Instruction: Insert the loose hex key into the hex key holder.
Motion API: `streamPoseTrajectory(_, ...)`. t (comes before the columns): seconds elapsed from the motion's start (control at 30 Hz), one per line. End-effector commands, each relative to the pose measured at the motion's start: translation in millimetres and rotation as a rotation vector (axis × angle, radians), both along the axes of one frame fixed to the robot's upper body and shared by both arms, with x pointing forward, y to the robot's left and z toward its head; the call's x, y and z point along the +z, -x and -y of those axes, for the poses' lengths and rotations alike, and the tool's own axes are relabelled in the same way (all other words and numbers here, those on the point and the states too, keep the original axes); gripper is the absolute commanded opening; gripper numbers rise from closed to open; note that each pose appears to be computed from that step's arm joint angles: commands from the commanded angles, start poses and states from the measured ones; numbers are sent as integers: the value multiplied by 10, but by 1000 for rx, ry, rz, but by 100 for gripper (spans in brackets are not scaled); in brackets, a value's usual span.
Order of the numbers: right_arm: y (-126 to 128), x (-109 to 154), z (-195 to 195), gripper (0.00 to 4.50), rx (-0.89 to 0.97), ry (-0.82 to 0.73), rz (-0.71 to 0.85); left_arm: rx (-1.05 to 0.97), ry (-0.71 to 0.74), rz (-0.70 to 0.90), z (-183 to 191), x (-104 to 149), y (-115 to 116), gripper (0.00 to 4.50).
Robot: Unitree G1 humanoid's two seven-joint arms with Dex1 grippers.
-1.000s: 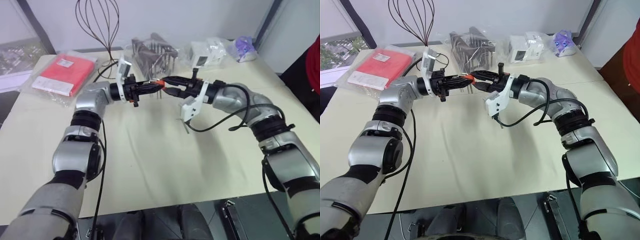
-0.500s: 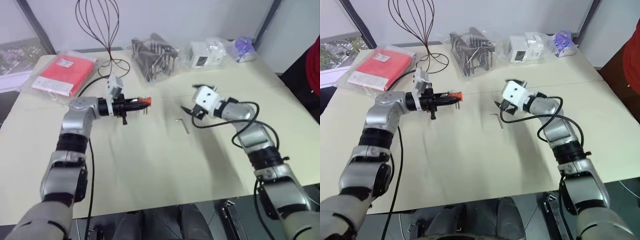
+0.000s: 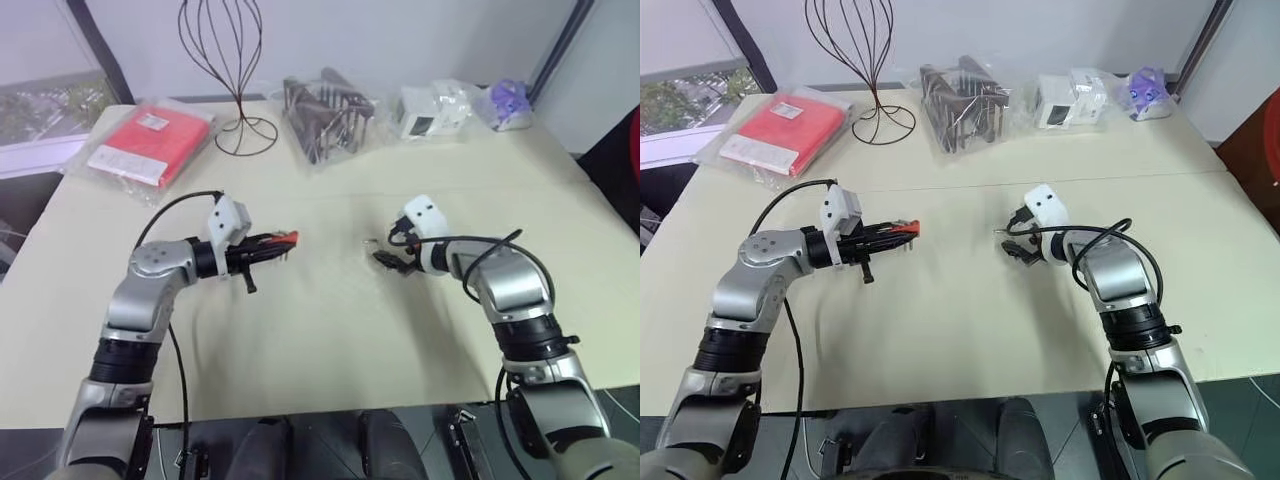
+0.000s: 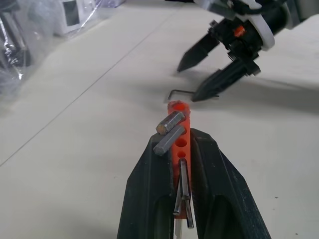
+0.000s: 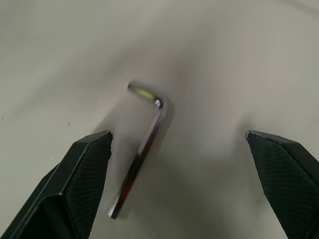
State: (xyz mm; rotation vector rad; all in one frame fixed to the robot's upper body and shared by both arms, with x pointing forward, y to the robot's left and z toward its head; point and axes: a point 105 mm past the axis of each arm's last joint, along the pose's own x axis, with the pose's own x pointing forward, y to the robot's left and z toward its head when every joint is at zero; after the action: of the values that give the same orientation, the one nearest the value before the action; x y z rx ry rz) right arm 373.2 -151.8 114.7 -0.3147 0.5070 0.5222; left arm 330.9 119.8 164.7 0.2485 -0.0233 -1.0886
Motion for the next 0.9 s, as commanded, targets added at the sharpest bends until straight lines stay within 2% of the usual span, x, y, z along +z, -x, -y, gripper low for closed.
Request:
streamPoseTrajectory(0.03,-4,-30,-14,444,-7,19,13,-16,8,51,35,123,51,0)
streamPoseTrajectory(0.13,-5,-116,-17,373,-9,32,4,-16,7,56,38,150,66,0)
streamPoseTrajectory(0.4,-20,-305,-123,12,-8,42,-28,-18,-4,41,18,104,71,0)
streamPoseTrajectory(0.53,-42,-291,-110,2,-35,2,-39,-29,-8,30,27,84,79,0)
streamPoseTrajectory(0.6,-116,-157,-93,2,-50,-29,14,-46,-15,19,28,71,89,0)
streamPoseTrajectory(0.63,-171,-29,-121,2,-47,-70,64,-59,-17,10,24,64,91,0)
streamPoseTrajectory(0.7,-286,469,-257,2,5,-220,241,-106,-7,-28,36,79,90,0)
streamPoseTrajectory(0.73,-294,815,-356,2,65,-312,361,-142,16,-55,62,121,79,0)
streamPoseTrajectory(0.77,-278,1036,-410,2,106,-369,438,-167,33,-73,81,154,71,0)
streamPoseTrajectory(0.9,-48,1490,-701,2,291,-681,450,-251,79,-125,179,256,-9,0)
